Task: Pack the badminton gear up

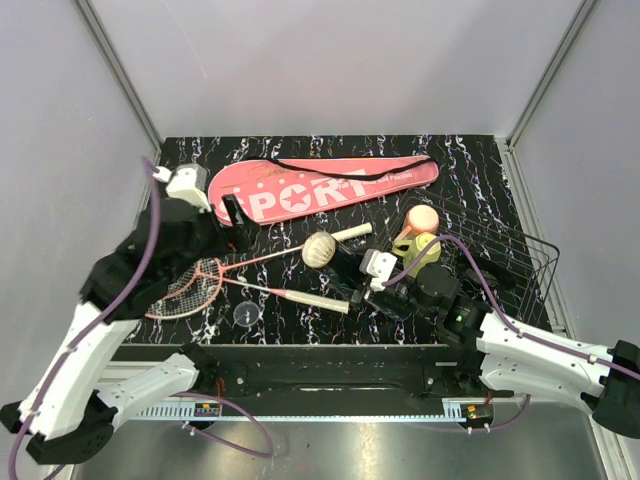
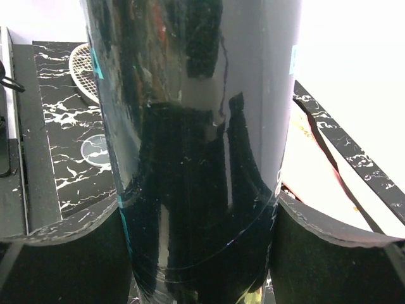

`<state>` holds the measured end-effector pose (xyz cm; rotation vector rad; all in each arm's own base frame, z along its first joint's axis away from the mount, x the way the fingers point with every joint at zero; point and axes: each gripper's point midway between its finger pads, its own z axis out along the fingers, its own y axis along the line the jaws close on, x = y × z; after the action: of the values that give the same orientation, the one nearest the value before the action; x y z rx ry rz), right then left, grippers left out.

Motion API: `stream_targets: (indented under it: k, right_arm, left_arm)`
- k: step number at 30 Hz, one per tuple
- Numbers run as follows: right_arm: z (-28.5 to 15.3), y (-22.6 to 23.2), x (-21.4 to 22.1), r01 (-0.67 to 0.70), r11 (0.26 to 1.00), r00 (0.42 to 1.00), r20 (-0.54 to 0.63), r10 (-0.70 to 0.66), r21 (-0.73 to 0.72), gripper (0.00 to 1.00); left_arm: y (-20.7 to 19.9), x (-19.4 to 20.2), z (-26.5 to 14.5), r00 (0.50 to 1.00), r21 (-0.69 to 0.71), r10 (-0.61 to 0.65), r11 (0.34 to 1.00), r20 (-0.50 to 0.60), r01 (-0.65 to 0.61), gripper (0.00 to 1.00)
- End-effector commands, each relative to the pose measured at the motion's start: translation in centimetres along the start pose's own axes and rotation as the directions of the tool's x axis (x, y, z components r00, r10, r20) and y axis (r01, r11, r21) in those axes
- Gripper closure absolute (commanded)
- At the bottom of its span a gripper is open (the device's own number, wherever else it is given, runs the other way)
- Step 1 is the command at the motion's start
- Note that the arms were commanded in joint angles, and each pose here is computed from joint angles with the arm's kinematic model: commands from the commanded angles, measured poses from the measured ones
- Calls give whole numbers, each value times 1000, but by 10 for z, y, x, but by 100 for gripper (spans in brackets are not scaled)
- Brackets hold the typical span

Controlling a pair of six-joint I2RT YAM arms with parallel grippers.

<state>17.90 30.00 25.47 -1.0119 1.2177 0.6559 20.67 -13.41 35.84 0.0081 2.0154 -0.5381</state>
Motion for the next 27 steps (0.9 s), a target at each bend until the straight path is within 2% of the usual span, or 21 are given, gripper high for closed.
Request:
stream_targets:
  k: [1,2,4,5,7,10,13,18,26,27]
  right_arm:
    - [-4,-8,-8,-22,998,999,34,20,55,59]
    - [-5,-8,-8,-23,998,999,36,21,55,59]
    - [-7,-9,-8,-25,998,999,34,23,63,58]
    - [-8,-9,-9,-25,998,999,38,23,64,58]
    - [-9,-10,-8,-28,997,999,35,26,67,58]
    - [-12,-9,-8,-30,997,999,41,27,69,58]
    - [-12,-10,-7,-31,997,999,40,28,70,58]
    - [-12,-9,-6,-33,997,999,37,30,66,58]
    - [-14,-9,-4,-36,997,999,26,34,73,58]
    - [-15,-9,-3,-36,997,999,25,35,71,58]
  left_arm:
    - [65,90,38,958,-366,-213,921,-190,132,9]
    - [76,118,46,940,-405,-242,905,-240,130,11]
    - [72,142,58,905,-416,-339,884,-256,214,13]
    - [81,169,63,882,-448,-369,868,-292,215,14]
    - [82,188,73,851,-474,-442,836,-282,277,16]
    - [98,226,83,811,-561,-497,784,-308,267,16]
    - [109,261,93,782,-601,-499,772,-373,206,18]
    - [124,280,107,789,-671,-490,729,-370,138,40]
    - [133,297,118,782,-708,-518,691,-345,146,50]
    - [134,299,120,784,-709,-517,690,-344,144,54]
